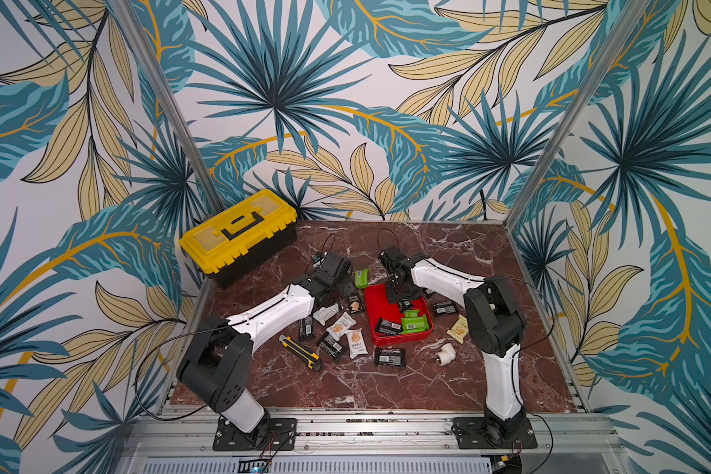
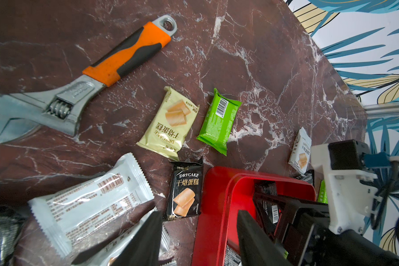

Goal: Take the cookies out of the storage box
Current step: Pick up the cookie from the storage box.

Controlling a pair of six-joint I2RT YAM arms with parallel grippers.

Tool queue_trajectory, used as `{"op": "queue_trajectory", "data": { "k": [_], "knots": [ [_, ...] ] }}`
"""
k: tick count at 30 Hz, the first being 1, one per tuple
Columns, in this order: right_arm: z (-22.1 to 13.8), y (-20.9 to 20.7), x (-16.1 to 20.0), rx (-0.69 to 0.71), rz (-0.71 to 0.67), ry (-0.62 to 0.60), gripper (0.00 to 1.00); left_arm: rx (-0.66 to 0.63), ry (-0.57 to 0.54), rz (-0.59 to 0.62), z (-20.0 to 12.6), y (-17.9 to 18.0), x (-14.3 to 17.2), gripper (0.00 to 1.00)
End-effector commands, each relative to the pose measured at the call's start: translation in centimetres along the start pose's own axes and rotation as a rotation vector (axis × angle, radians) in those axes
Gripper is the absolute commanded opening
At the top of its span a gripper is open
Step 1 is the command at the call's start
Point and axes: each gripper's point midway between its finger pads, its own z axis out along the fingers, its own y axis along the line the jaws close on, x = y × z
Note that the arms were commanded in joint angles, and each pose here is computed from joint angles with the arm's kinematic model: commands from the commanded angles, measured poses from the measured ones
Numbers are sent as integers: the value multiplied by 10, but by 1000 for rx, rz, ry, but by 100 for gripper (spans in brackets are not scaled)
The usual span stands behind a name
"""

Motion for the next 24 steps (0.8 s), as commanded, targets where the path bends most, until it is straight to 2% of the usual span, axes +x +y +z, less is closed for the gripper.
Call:
{"op": "queue_trajectory", "data": {
  "k": [1, 11, 18, 24],
  "knots": [
    [7, 2, 4, 1, -20, 22, 56, -17, -4, 6, -6, 9, 3, 57],
    [1, 4, 4, -23, -18, 9, 43, -10, -7, 12, -7, 6, 2, 56],
    [-28, 4, -4, -65, 4, -45, 42, -8, -18, 19, -9, 3, -2, 56],
    [-54, -1, 6, -97, 40, -65, 41, -9, -24, 20, -8, 2, -4, 56]
  ]
}}
